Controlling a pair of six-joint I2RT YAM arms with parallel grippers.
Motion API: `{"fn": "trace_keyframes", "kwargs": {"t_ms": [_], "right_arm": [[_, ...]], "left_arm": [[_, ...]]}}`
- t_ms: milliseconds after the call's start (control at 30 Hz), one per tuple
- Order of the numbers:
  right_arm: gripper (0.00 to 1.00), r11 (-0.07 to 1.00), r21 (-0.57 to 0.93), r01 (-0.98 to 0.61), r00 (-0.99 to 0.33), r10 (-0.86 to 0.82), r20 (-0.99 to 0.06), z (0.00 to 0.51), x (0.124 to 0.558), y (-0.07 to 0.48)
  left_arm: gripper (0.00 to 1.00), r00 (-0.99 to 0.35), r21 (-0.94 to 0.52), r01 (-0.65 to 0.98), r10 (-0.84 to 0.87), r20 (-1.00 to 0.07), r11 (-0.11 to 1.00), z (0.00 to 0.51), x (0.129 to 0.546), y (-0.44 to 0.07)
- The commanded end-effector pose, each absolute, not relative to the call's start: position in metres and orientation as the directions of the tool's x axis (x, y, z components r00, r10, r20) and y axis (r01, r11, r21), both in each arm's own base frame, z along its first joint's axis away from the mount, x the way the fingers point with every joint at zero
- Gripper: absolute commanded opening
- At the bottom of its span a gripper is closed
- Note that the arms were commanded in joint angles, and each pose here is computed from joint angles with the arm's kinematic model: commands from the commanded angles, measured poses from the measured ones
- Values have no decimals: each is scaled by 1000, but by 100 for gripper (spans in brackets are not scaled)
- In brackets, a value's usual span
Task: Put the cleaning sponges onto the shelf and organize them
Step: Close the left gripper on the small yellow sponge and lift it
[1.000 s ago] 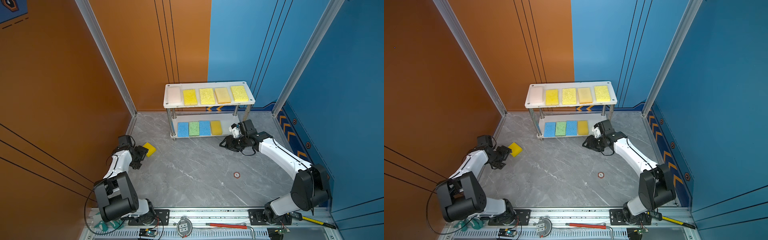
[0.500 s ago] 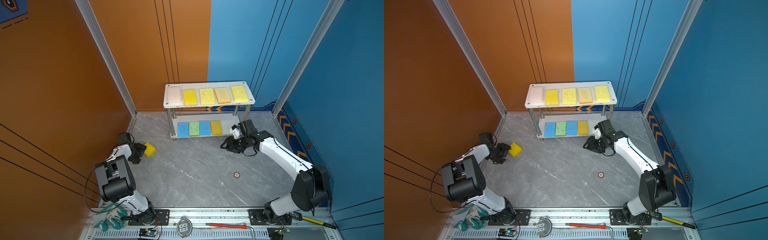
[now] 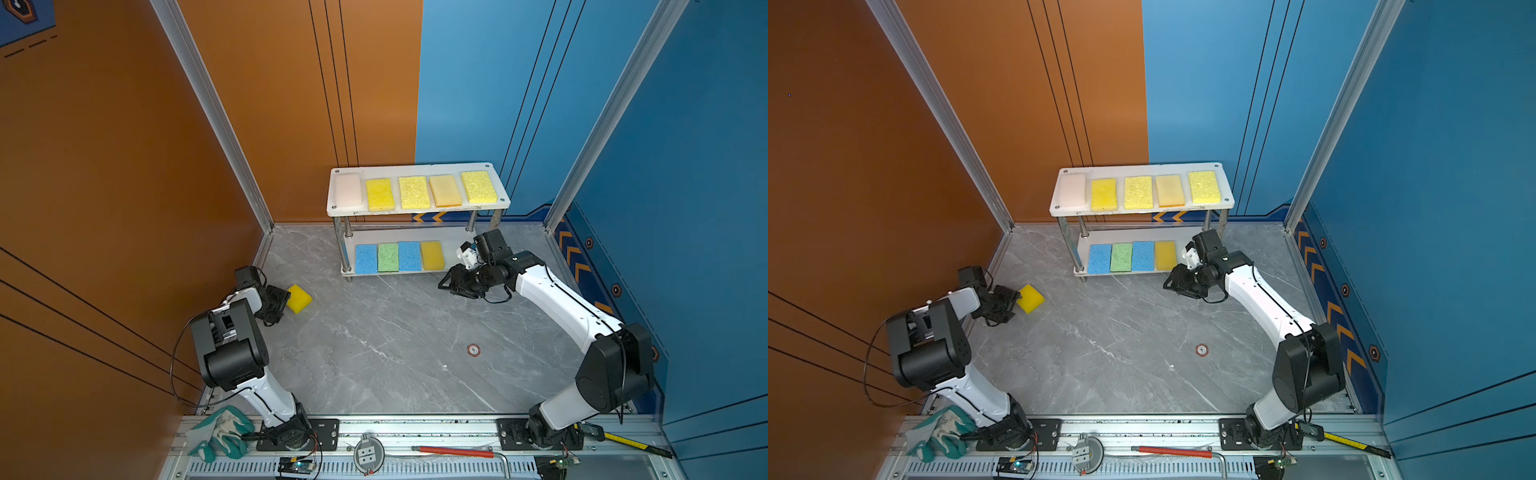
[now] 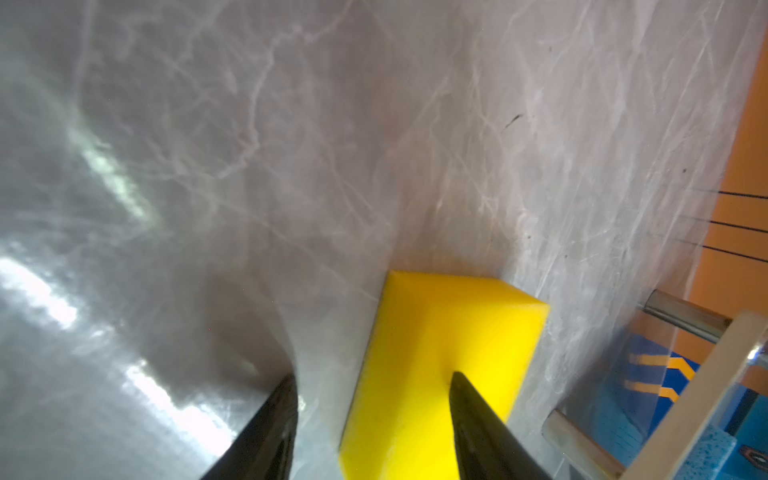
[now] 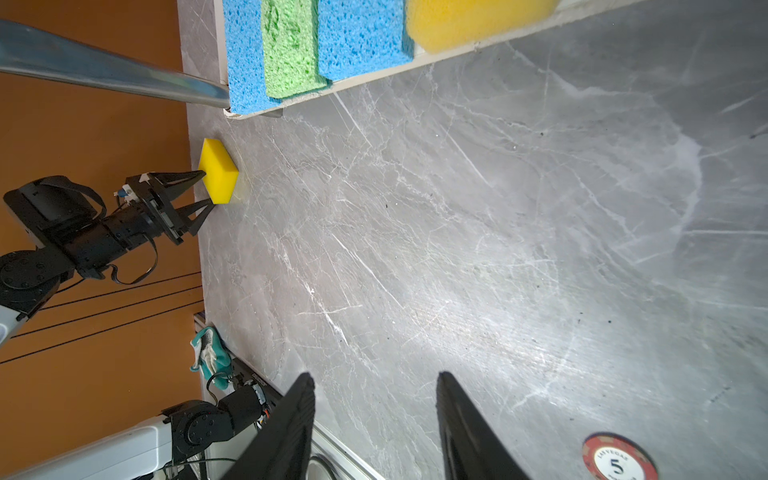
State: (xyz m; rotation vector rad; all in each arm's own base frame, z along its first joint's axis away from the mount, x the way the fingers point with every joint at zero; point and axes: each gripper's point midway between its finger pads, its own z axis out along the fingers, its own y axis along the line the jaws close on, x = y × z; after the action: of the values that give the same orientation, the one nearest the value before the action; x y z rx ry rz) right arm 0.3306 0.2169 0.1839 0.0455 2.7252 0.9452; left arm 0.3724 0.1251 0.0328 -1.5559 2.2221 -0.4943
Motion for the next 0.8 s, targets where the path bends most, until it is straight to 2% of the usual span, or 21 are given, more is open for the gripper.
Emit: {"fn": "trace_keyframes", "kwargs": {"t_ms": [0,100,267,433,767], "right_arm": [[50,796,602,-65,-971,90,-223,189,325,218],[50,796,601,-66,-970,90,-226,191,325,220],[50,802,593,-73,-969,83,-231,192,325,224],[50,804,590,-73,-973,73,-220,188,325,233],[50,774,632,-48,-968,120,-221,195,335,242]], "left_arm": [[48,-319,-497,-809,-945,-77,313,23,378,123],[39,-318,-503,-807,-945,-72,310,22,381,123],[16,-333,-511,-799,-941,-63,317,22,381,119],[2,-362,-523,-788,-932,-33,325,20,377,107],[0,-432,-604,-722,-902,12,338,42,352,68]]}}
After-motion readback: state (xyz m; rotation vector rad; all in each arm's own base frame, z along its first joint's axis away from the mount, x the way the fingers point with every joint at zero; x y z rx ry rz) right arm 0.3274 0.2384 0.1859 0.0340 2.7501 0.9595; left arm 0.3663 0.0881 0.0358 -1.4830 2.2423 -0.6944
